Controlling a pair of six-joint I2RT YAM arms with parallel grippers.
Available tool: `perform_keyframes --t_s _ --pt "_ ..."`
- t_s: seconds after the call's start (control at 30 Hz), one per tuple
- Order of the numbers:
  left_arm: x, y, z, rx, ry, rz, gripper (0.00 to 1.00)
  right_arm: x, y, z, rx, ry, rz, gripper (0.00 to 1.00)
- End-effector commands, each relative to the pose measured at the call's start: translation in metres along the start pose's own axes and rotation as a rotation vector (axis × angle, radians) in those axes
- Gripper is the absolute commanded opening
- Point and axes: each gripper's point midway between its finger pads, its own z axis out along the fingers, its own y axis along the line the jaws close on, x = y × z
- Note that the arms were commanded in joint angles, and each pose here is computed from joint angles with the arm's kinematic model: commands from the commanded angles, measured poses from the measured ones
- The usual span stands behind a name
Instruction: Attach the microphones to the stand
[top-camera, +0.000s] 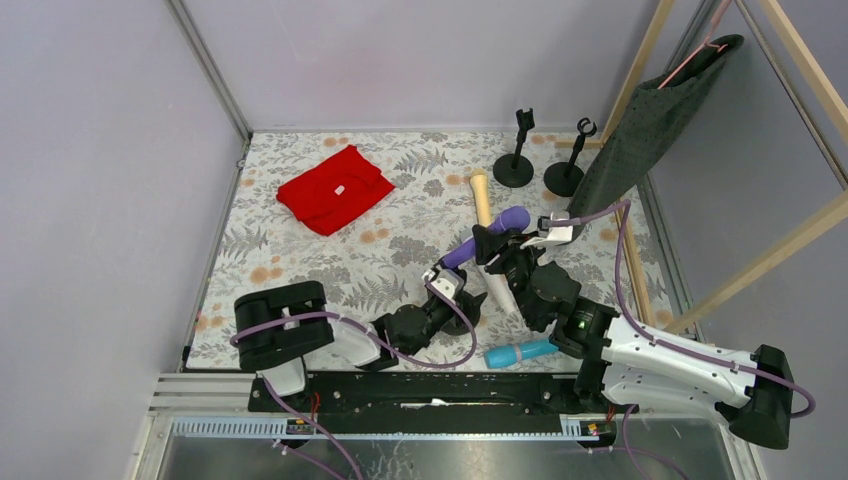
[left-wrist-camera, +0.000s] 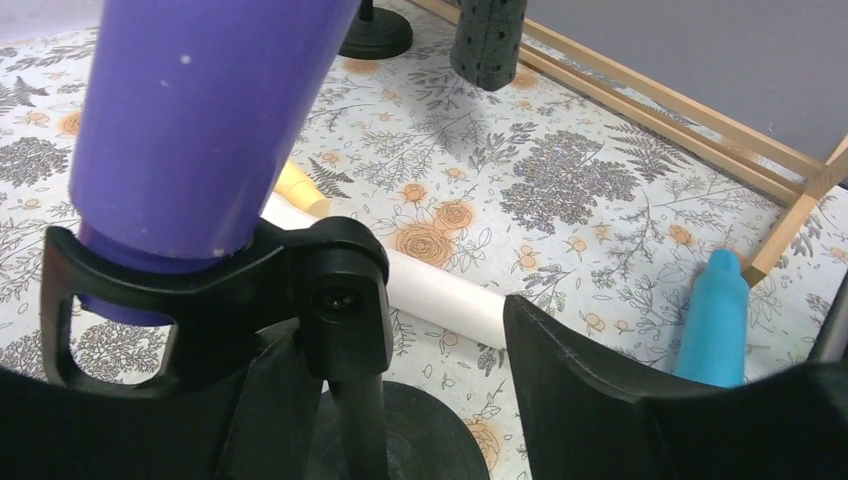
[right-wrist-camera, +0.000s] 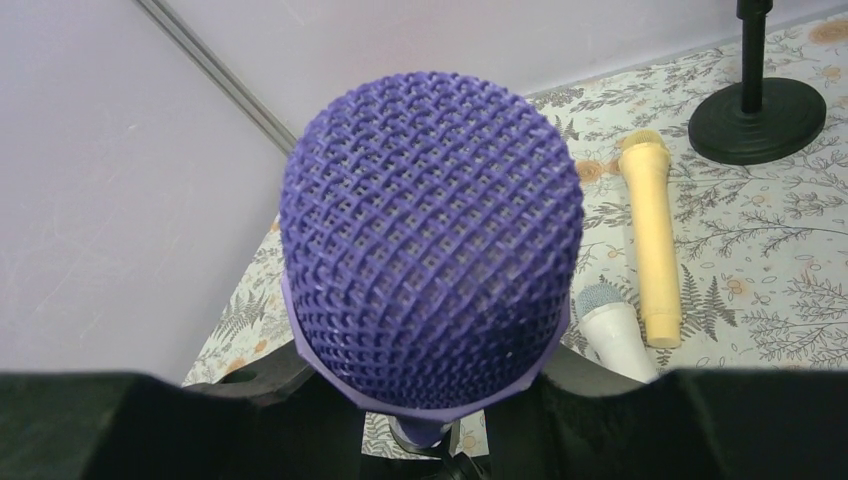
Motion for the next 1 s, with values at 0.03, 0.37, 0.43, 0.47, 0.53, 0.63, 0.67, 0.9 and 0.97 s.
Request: perform_keyframes --t_s 0.03,0.37,0.43,0.47,0.53,0.63,0.67,0.9,0.97 --pt "-0.030 0.012 0.013 -0.100 -0.112 -0.078 0.62 0.060 -0.052 -0.017 0.119 0.192 -0.303 0.00" --pt "-0.035 0.015 0.016 -0.095 -0.136 -0.062 0.23 0.063 -0.046 -0.028 0.086 0.216 -0.300 0.00" --pt "-0.037 0.014 0.013 -0.067 -0.137 -0.043 0.09 0.064 -0.046 -0.032 0.076 0.223 -0.302 0.00" --pt "-0.037 0.013 0.011 -0.048 -0.136 -0.030 0.00 0.065 -0.047 -0.034 0.070 0.224 -0.302 0.00" --pt "-0.036 0.010 0.004 0.000 -0.130 -0.007 0.00 0.065 -0.048 -0.038 0.053 0.225 -0.310 0.00" --pt "-0.038 0.005 -0.011 0.105 -0.148 0.008 0.00 0.068 -0.049 -0.043 0.000 0.229 -0.339 0.00" --pt "-0.039 0.002 -0.016 0.159 -0.151 0.014 0.00 0.069 -0.047 -0.046 -0.030 0.233 -0.349 0.00" --pt "-0.027 -0.005 -0.042 0.337 -0.114 0.085 0.00 0.065 -0.038 -0.053 -0.162 0.213 -0.430 0.00" --pt "-0.022 -0.009 -0.047 0.382 -0.098 0.129 0.00 0.063 -0.039 -0.053 -0.162 0.219 -0.469 0.00"
